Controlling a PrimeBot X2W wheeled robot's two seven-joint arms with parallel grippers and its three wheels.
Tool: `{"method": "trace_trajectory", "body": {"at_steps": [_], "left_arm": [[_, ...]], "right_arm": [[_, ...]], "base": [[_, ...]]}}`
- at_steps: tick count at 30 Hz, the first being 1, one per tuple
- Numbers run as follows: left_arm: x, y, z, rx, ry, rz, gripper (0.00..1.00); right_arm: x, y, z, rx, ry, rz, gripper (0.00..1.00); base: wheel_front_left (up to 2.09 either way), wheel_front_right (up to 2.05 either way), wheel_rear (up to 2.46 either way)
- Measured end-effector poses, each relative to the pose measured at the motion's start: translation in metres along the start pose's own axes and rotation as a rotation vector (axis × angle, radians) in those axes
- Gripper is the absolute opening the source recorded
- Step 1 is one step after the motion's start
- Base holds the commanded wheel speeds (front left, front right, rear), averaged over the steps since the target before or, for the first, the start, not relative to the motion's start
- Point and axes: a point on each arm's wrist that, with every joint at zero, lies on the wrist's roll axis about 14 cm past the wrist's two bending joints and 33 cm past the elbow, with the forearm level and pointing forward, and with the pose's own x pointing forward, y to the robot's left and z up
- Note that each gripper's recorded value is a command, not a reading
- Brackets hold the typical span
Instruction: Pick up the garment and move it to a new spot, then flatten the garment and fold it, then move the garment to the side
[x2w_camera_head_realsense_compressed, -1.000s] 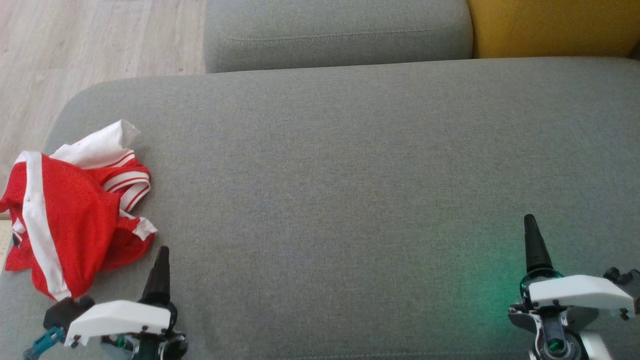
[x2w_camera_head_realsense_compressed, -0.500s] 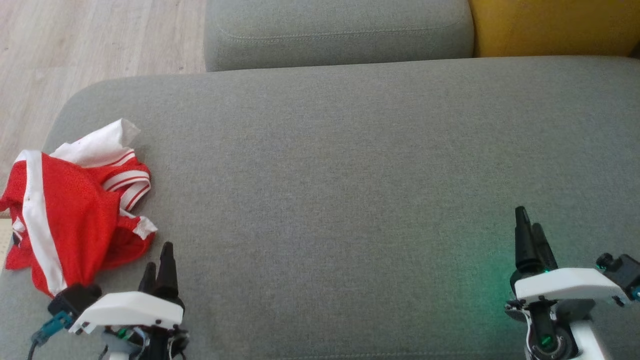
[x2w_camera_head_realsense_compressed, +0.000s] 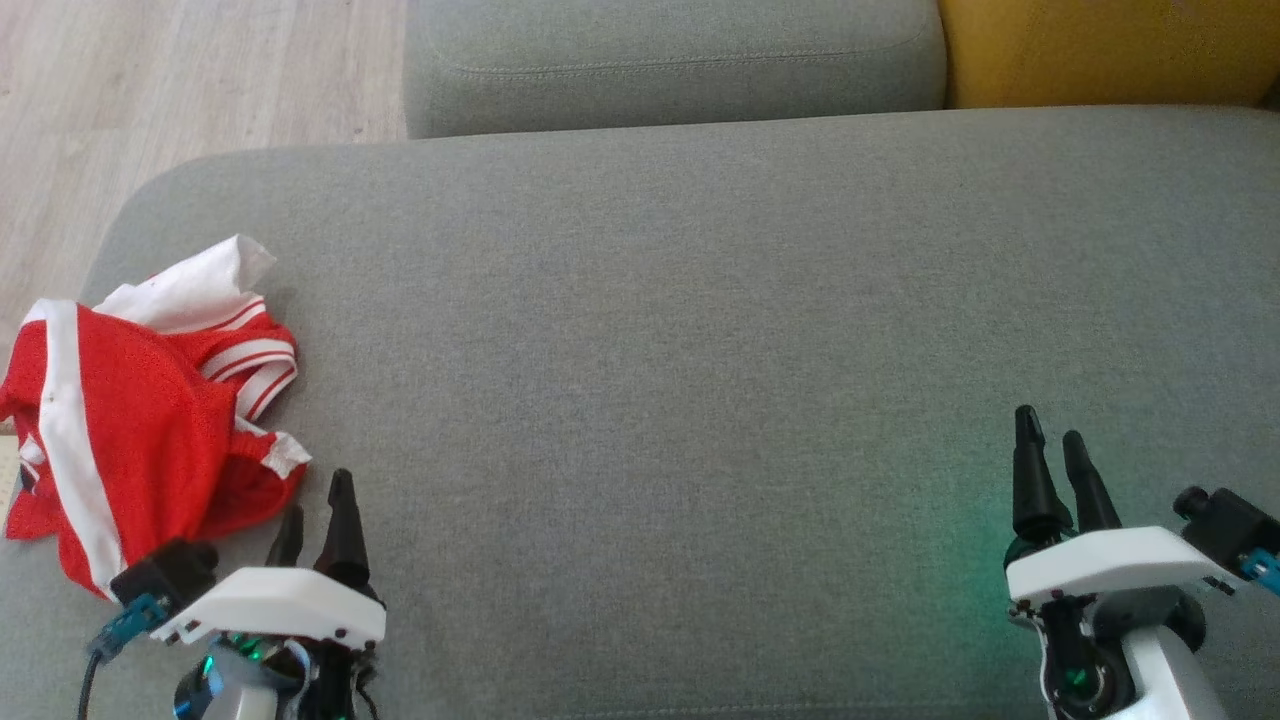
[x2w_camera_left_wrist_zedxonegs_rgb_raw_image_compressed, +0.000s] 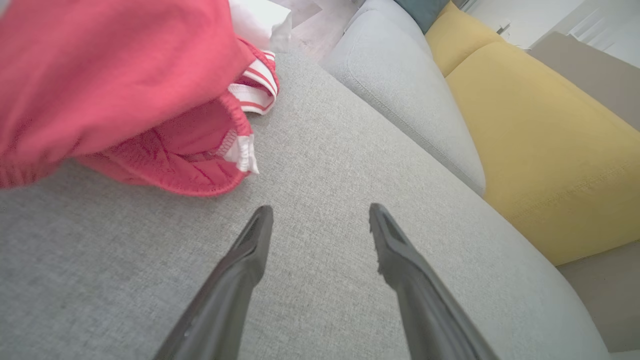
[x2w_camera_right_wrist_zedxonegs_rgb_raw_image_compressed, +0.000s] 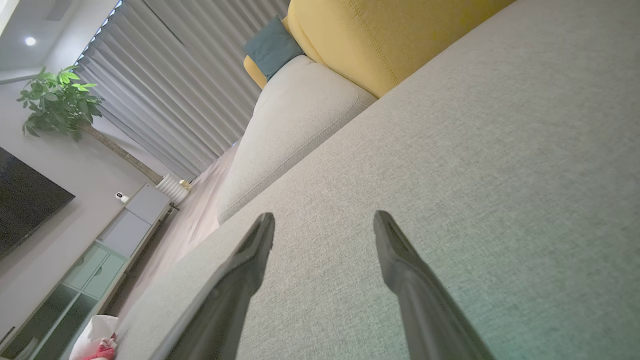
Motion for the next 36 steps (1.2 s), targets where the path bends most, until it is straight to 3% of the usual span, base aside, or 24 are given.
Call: {"method": "trace_trajectory", "body": {"at_steps": [36], "left_arm": [[0.002, -0.012, 0.012, 0.48, -0.114, -0.018, 1.0]], "right_arm": [[0.004, 0.007, 0.006, -0.48, -0.037, 0.052, 1.0]], "base": [[0.0, 0.0, 0.0]]}}
